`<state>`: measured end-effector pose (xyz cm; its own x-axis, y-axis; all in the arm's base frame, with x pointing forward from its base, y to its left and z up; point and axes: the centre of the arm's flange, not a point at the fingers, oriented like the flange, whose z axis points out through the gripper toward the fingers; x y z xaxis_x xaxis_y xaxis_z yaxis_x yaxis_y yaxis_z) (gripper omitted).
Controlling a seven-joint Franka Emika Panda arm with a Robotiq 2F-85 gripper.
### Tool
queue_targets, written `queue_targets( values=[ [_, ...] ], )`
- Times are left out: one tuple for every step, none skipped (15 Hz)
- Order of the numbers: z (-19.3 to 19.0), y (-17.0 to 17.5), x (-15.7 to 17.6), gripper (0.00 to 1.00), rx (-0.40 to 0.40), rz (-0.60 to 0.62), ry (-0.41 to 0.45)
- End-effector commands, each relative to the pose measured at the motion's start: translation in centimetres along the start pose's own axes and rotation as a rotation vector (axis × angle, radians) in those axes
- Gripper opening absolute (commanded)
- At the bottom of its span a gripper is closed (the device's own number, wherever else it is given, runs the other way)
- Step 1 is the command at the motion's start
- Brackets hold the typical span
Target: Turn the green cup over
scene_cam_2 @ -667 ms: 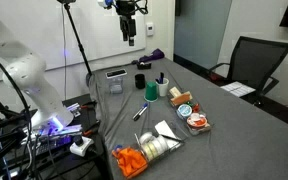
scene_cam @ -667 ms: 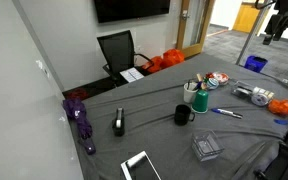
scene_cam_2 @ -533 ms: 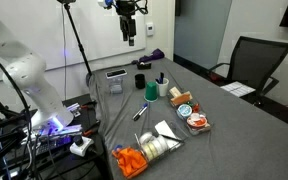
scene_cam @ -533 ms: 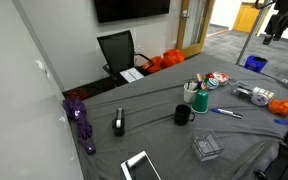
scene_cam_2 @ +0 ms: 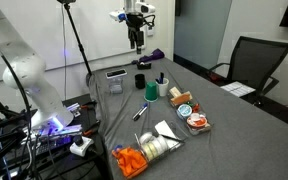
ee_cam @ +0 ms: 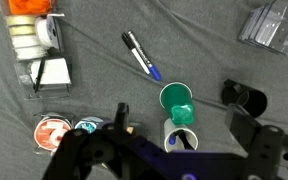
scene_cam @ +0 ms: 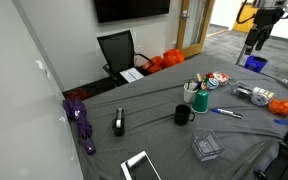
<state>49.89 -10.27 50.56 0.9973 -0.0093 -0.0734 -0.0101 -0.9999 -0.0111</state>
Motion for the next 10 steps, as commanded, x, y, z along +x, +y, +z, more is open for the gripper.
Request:
queue_targets(
  values=[
    [3.2, -0.8, 3.8, 1.00, 0.032, -0.022, 0.048],
    [4.2, -1.0, 4.5, 1.00, 0.039, -0.032, 0.064],
    [5.0, -1.3, 5.1, 1.00, 0.045, -0.039, 0.076],
    [6.0, -1.6, 5.8, 1.00, 0.059, -0.052, 0.093],
    [6.8, -1.9, 6.4, 1.00, 0.072, -0.062, 0.100],
    [7.7, -2.4, 6.9, 1.00, 0.089, -0.071, 0.106],
    [8.4, -2.7, 7.3, 1.00, 0.100, -0.082, 0.105],
    [9.3, -3.1, 7.7, 1.00, 0.137, -0.092, 0.117],
    [9.9, -3.5, 8.1, 1.00, 0.165, -0.099, 0.128],
    [10.6, -3.8, 8.4, 1.00, 0.177, -0.102, 0.138]
  ],
)
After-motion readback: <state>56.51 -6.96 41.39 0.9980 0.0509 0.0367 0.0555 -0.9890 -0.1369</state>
